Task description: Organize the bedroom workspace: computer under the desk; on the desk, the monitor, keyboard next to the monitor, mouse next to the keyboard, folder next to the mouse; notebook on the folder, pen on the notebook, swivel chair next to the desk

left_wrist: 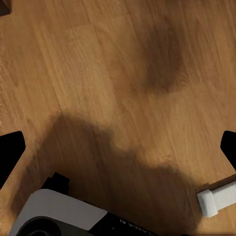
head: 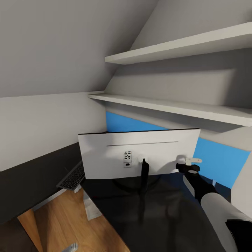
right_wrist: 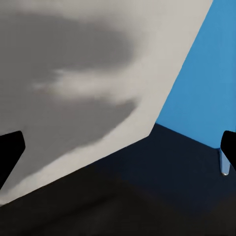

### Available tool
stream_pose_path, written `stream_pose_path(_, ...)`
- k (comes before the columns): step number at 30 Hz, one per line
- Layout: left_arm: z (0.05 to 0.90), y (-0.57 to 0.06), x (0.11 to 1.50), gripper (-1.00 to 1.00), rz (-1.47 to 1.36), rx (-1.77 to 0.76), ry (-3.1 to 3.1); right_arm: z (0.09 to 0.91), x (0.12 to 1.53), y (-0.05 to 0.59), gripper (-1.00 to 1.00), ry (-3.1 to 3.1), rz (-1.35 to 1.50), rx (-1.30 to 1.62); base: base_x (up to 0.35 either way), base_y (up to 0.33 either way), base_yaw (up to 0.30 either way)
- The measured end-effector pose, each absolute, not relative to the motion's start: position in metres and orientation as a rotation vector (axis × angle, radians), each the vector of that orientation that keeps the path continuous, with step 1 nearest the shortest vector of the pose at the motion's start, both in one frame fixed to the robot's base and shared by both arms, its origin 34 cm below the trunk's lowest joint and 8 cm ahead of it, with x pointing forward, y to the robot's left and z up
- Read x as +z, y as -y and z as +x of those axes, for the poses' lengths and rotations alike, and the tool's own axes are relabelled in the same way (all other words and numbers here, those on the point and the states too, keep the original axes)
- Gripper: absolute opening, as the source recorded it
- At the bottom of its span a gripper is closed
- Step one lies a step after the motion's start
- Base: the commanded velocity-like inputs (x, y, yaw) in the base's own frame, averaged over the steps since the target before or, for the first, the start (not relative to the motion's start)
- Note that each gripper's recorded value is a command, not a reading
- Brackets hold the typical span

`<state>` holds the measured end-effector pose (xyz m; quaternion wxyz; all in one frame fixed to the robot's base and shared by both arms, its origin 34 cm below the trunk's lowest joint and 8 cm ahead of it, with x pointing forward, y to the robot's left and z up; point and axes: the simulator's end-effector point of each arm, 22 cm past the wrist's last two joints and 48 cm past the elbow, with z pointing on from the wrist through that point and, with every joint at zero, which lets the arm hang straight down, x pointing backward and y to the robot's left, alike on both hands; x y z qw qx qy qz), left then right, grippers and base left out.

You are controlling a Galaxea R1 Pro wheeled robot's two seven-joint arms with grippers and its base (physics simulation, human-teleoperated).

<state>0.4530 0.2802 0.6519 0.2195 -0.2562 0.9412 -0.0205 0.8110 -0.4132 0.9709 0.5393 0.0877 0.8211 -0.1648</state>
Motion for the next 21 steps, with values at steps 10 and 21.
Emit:
stream_pose_path(10,0.447,-0.28,0.648,1.0,-0.714,-0.051,-2.616,0.814,0.986,0.394,1.0,-1.922,0.203,-0.367,-0.137,0.055,0.0)
stream_pose_path(21,0.441,-0.28,0.643,1.0,-0.72,-0.043,-2.63,0.746,0.963,0.357,1.0,-2.022,0.156,-0.339,-0.011,0.005,0.0)
